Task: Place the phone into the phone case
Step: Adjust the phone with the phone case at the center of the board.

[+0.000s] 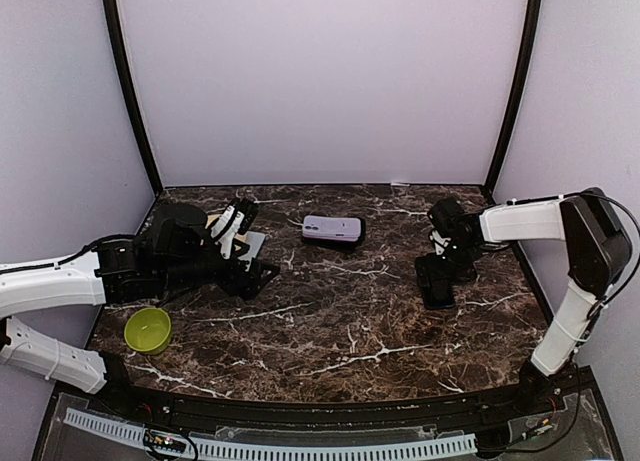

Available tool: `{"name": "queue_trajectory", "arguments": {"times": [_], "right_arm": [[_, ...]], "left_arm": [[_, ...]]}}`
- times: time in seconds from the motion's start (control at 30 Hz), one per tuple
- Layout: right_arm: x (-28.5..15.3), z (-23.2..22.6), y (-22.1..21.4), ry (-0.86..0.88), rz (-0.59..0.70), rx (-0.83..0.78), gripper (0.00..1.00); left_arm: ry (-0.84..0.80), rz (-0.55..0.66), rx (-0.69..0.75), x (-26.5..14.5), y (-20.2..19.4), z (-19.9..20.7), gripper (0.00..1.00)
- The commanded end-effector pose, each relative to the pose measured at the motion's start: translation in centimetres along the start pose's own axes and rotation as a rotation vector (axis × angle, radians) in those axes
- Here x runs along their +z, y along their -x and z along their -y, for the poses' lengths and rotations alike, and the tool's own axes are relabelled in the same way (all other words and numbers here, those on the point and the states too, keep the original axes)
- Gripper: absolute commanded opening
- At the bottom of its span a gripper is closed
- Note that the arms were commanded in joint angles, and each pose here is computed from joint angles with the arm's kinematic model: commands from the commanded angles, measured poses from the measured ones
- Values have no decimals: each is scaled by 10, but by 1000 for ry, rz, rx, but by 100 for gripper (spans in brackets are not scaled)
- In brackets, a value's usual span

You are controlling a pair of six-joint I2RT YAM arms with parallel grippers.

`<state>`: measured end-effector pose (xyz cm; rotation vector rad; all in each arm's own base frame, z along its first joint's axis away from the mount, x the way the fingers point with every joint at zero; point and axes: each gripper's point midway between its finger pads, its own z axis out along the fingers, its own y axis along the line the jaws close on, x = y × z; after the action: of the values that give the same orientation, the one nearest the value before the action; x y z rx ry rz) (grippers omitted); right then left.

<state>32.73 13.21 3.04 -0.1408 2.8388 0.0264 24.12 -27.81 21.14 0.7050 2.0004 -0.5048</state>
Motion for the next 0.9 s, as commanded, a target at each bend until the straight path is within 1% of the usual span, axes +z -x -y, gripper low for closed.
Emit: {"name": "queue_trajectory", "arguments": {"times": [0.0,0.07,0.13,0.2,0.33,0.47,0.63,0.73,0.87], "right_arm": [[13,-2,1,-11,-11,18,99],[17,-2,-1,-11,-18,19,97],[20,0,-3,-29,-24,18,94],[21,7,-5,-65,-28,21,89],[18,17,-6,-113,-20,21,76],[13,28,-6,-142,-9,32,71],[9,39,-7,-150,-8,44,70],[6,40,-6,-146,-6,32,72],[-1,35,3,-121,11,2,86]], "left_arm": [[-4,20,-12,-5,8,-1,90],[-5,17,-12,-5,7,-1,90],[-6,16,-12,-4,7,-1,90],[-8,14,-12,-3,7,0,90],[-7,11,-11,-3,6,-1,90],[-2,7,-9,-2,5,-2,90],[0,-7,-14,-1,0,-3,90],[4,-14,-20,1,-2,-5,90],[5,-26,-25,3,-6,-6,90]]}}
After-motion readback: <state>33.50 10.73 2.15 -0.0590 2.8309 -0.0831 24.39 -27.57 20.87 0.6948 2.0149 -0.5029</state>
